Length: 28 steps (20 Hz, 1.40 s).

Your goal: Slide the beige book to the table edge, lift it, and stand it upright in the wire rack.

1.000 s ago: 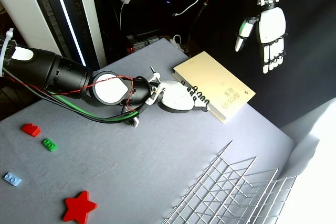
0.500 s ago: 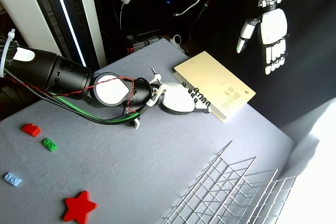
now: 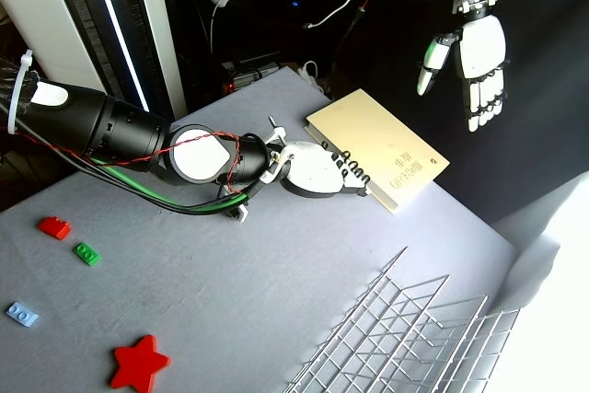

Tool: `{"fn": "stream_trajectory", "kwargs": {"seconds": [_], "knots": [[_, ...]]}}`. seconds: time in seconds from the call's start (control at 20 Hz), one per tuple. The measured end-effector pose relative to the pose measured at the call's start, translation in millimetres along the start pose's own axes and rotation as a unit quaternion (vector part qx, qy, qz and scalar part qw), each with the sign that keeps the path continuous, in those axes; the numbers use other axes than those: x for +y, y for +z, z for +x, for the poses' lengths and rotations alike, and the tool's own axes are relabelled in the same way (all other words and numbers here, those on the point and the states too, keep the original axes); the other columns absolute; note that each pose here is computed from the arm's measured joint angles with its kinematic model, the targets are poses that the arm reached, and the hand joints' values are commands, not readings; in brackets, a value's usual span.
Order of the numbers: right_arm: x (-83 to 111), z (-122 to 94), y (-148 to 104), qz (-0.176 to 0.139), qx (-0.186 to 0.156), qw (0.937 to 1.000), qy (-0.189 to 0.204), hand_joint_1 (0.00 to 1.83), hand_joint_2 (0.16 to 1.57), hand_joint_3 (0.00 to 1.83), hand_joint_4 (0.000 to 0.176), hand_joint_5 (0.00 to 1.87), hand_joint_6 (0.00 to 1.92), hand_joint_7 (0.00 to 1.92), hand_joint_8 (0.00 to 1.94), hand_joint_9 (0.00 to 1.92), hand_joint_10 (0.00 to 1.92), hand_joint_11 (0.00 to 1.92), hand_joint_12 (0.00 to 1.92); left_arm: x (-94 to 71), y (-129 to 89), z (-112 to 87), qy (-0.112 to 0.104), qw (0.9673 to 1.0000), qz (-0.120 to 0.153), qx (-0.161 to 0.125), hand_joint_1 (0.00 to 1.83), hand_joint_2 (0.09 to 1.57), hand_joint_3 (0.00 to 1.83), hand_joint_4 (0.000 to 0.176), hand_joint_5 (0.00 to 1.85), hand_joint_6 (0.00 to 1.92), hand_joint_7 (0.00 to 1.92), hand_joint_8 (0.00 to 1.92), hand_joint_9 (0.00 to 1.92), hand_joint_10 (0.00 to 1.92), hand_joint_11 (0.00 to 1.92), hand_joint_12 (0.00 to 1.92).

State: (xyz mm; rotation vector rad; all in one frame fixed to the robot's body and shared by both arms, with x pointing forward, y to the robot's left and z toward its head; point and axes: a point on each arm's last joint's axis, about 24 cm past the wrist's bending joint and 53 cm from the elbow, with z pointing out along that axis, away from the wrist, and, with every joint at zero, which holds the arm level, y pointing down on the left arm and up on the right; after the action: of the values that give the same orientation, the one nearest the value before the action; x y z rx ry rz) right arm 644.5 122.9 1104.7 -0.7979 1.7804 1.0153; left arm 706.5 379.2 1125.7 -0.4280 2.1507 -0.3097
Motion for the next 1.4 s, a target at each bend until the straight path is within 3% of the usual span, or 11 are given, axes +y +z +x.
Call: {"fn": "stream_trajectory", "kwargs": {"seconds": [0.15, 0.4, 0.5, 0.55, 0.65, 0.75, 0.9, 1.0, 1.05, 1.25, 1.4], "knots": [[1.3, -1.4, 1.2, -0.001, -0.001, 1.0, -0.002, 0.26, 1.09, 0.0, 0.0, 0.09, 0.01, 0.12, 0.01, 0.11, 0.0, 0.0, 0.29, 5.8, 1.2, -1.6, -0.03, 0.9995, -0.004, -0.006, 0.54, 1.14, 0.0, 0.054, 0.01, 0.0, 0.05, 0.0, 0.02, 0.01, 0.0, 0.0], [1.7, -2.2, 2.7, 0.0, -0.004, 1.0, -0.004, 0.26, 1.08, 0.0, 0.0, 0.08, 0.0, 0.13, 0.0, 0.12, 0.0, 0.0, 0.27, 7.9, 4.2, -2.6, -0.066, 0.9977, -0.002, -0.013, 0.59, 1.13, 0.0, 0.045, 0.05, 0.01, 0.06, 0.0, 0.03, 0.01, 0.0, 0.0], [2.0, -2.1, 3.3, 0.0, -0.004, 1.0, -0.003, 0.26, 1.09, 0.0, 0.0, 0.09, 0.0, 0.15, 0.0, 0.13, 0.0, 0.0, 0.3, 8.8, 6.5, 0.6, -0.101, 0.9948, 0.0, -0.015, 0.55, 1.14, 0.0, 0.048, 0.04, 0.01, 0.06, 0.0, 0.04, 0.01, 0.01, 0.01], [1.7, -2.2, 3.3, 0.0, -0.004, 1.0, -0.003, 0.3, 1.09, 0.0, 0.0, 0.08, 0.0, 0.13, 0.0, 0.1, 0.0, 0.0, 0.21, 10.4, 7.5, 1.8, -0.124, 0.9921, 0.0, -0.016, 0.55, 1.14, 0.0, 0.045, 0.04, 0.01, 0.05, 0.0, 0.04, 0.01, 0.02, 0.01], [0.4, -2.2, 4.0, 0.002, -0.004, 1.0, -0.003, 0.32, 1.09, 0.0, 0.0, 0.08, 0.0, 0.14, 0.0, 0.1, 0.0, 0.0, 0.22, 12.0, 7.8, 1.3, -0.149, 0.9886, 0.001, -0.019, 0.55, 1.14, 0.0, 0.048, 0.03, 0.0, 0.04, 0.0, 0.03, 0.0, 0.0, 0.01], [1.7, -2.2, 4.6, 0.0, -0.004, 1.0, -0.001, 0.29, 1.09, 0.0, 0.0, 0.06, 0.0, 0.12, 0.0, 0.09, 0.0, 0.0, 0.16, 14.9, 8.4, 2.2, -0.181, 0.9832, 0.002, -0.022, 0.57, 1.14, 0.0, 0.048, 0.04, 0.01, 0.04, 0.0, 0.03, 0.0, 0.01, 0.01], [2.9, -1.9, 5.4, -0.001, -0.004, 1.0, -0.002, 0.28, 1.09, 0.0, 0.0, 0.09, 0.01, 0.15, 0.0, 0.11, 0.0, 0.0, 0.28, 18.5, 11.6, 10.4, -0.226, 0.9739, 0.001, -0.019, 0.6, 1.12, 0.0, 0.053, 0.04, 0.0, 0.04, 0.0, 0.04, 0.01, 0.02, 0.03], [2.7, -1.8, 5.4, -0.001, -0.004, 1.0, -0.002, 0.28, 1.09, 0.0, 0.0, 0.1, 0.01, 0.13, 0.0, 0.11, 0.0, 0.0, 0.33, 20.3, 14.3, 16.7, -0.262, 0.965, 0.003, -0.017, 0.62, 1.12, 0.0, 0.047, 0.06, 0.01, 0.05, 0.01, 0.05, 0.01, 0.0, 0.03], [2.6, -1.9, 5.3, -0.001, -0.004, 1.0, -0.002, 0.31, 1.08, 0.0, 0.0, 0.09, 0.0, 0.14, 0.0, 0.12, 0.0, 0.0, 0.4, 21.0, 15.8, 20.2, -0.284, 0.9586, 0.005, -0.016, 0.6, 1.12, 0.0, 0.048, 0.06, 0.0, 0.06, 0.0, 0.06, 0.0, 0.0, 0.16], [-7.1, -5.0, -2.5, 0.007, -0.006, 0.9999, 0.008, 0.33, 1.08, 0.0, 0.0, 0.09, 0.0, 0.14, 0.0, 0.11, 0.0, 0.0, 0.34, 23.5, 20.0, 31.8, -0.338, 0.9411, 0.013, -0.012, 0.67, 1.1, 0.0, 0.053, 0.07, 0.0, 0.08, 0.0, 0.08, 0.0, 0.0, 0.2], [-20.9, -8.8, -22.0, 0.023, -0.008, 0.9996, 0.013, 0.39, 1.07, 0.0, 0.0, 0.11, 0.0, 0.13, 0.0, 0.1, 0.0, 0.0, 0.27, 30.5, 22.1, 36.7, -0.369, 0.9294, 0.01, -0.012, 0.71, 1.06, 0.0, 0.056, 0.06, 0.0, 0.09, 0.0, 0.1, 0.01, 0.0, 0.28]]}}
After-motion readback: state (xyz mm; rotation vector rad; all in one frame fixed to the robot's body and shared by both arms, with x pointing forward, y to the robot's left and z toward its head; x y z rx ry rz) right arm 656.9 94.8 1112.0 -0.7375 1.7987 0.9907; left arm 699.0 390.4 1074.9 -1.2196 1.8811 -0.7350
